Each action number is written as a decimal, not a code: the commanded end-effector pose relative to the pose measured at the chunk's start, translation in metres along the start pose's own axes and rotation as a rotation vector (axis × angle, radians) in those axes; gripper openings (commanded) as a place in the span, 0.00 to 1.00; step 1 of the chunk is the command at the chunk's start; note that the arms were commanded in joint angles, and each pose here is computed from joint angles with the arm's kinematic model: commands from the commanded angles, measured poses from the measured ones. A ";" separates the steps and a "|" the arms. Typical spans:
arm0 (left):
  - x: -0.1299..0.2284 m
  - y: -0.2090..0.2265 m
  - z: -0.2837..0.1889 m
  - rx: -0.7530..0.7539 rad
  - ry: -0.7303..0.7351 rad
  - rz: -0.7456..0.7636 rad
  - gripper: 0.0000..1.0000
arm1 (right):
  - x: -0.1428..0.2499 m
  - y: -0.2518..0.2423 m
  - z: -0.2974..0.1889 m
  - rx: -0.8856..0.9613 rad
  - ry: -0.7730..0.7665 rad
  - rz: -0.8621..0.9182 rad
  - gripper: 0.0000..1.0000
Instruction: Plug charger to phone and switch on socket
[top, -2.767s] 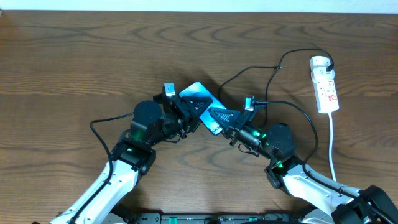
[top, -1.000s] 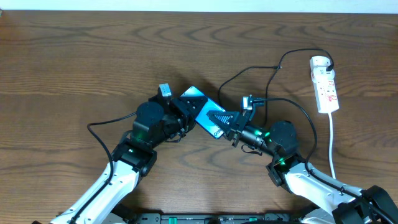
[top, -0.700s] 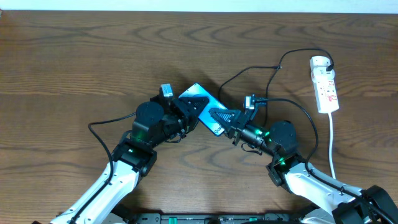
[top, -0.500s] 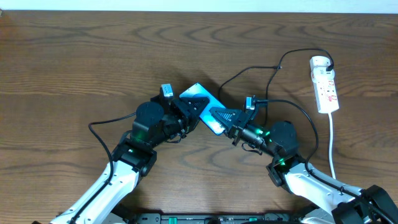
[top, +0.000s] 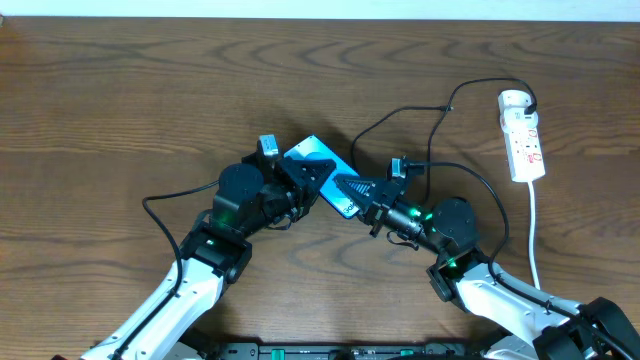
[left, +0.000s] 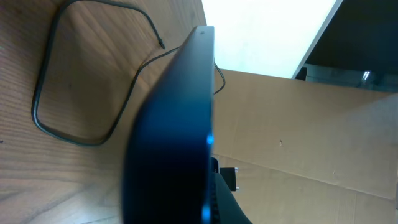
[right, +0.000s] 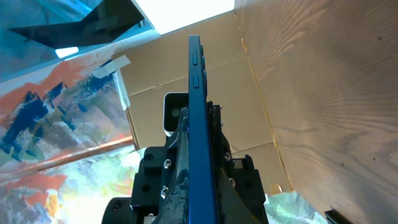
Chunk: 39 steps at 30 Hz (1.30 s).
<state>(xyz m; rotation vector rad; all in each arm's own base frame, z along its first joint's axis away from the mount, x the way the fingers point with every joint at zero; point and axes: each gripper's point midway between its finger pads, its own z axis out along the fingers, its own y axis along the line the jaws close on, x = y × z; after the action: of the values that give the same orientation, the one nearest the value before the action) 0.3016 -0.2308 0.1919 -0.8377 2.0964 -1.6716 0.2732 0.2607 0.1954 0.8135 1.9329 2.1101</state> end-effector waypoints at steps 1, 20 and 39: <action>0.000 -0.016 -0.001 0.034 0.006 0.028 0.08 | 0.000 0.003 0.000 -0.011 -0.007 -0.025 0.09; -0.053 0.052 -0.016 -0.240 -0.326 -0.055 0.08 | -0.031 -0.013 -0.009 0.096 -0.076 -0.786 0.76; -0.082 0.032 0.016 -0.061 -0.351 -0.324 0.08 | -0.081 0.002 -0.051 0.154 -0.166 -0.888 0.99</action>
<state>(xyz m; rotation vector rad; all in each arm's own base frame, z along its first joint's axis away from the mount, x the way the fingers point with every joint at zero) 0.3560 -0.1710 0.1382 -1.4153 1.8528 -1.3546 0.3184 0.1796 0.1599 0.1375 1.9091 1.3457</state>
